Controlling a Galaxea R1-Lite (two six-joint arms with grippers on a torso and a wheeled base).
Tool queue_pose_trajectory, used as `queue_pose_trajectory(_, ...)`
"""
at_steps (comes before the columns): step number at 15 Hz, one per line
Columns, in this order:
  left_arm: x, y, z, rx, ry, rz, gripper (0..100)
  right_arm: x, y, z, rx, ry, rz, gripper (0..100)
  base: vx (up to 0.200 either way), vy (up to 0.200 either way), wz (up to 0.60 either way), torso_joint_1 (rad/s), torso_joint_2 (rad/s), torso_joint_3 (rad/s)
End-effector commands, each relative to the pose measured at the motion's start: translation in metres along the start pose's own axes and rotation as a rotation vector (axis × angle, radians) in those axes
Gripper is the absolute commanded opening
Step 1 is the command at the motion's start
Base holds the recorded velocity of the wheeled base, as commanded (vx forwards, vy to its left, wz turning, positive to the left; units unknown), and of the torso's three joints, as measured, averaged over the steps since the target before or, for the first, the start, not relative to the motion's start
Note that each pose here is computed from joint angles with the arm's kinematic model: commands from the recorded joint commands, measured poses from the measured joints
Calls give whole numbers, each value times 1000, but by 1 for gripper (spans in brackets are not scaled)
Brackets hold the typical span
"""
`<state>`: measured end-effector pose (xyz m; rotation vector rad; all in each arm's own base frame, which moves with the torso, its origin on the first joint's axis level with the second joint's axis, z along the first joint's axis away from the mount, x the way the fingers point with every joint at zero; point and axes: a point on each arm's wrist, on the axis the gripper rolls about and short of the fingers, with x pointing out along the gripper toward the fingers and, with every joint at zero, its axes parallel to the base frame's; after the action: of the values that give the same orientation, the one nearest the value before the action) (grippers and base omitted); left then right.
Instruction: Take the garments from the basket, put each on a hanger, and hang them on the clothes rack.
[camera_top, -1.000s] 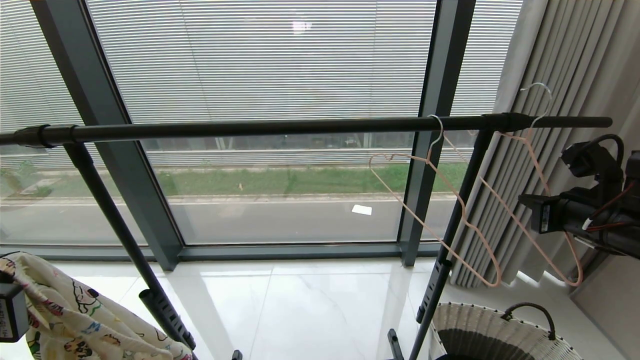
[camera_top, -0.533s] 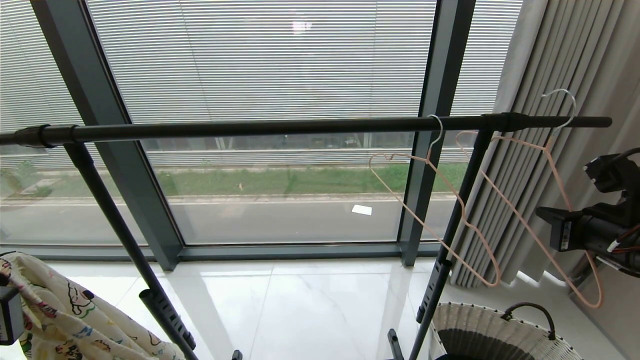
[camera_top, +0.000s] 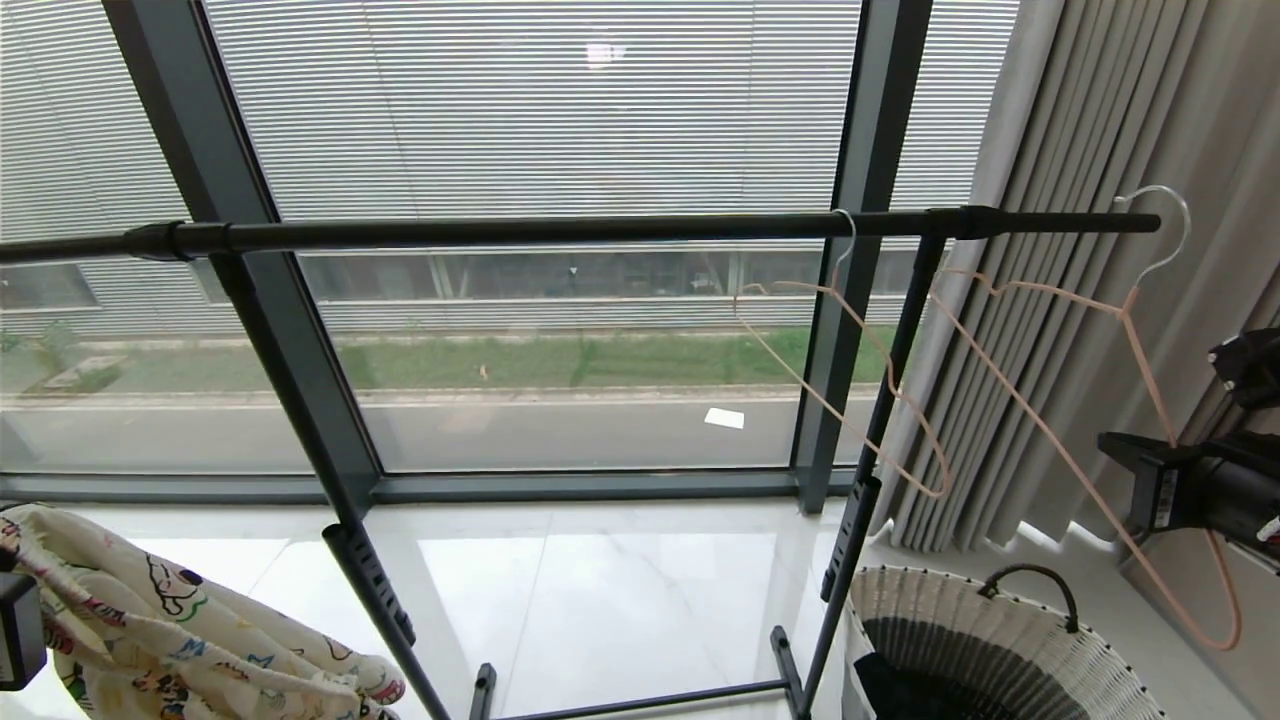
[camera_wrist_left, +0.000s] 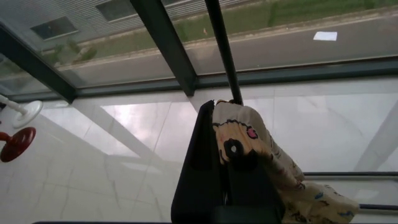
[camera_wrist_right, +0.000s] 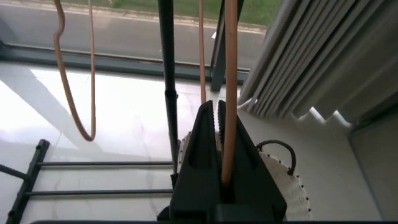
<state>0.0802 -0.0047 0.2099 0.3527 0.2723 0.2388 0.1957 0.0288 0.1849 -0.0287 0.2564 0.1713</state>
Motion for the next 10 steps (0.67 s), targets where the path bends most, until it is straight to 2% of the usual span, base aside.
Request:
queue_pose_trajectory(1, 0, 0, 0, 0, 0, 0, 0, -16, 1, -5, -4, -15, 4, 0, -200, 0, 0, -2, -2, -2)
queue_pose_trajectory(5, 0, 0, 0, 0, 1, 0, 0, -41, 2, -13, -10, -35, 8, 0, -200, 0, 0, 2, 5, 0)
queue_pose_trajectory(8, 0, -1, -1, 3, 4, -4, 0, -64, 5, -18, -14, 0, 31, 0, -200, 0, 0, 2, 2, 1)
queue_pose_trajectory(10, 1, -2, -4, 5, 10, -10, 0, -80, 8, -21, -21, 4, 60, 0, 0, 0, 0, 0, 0, 0)
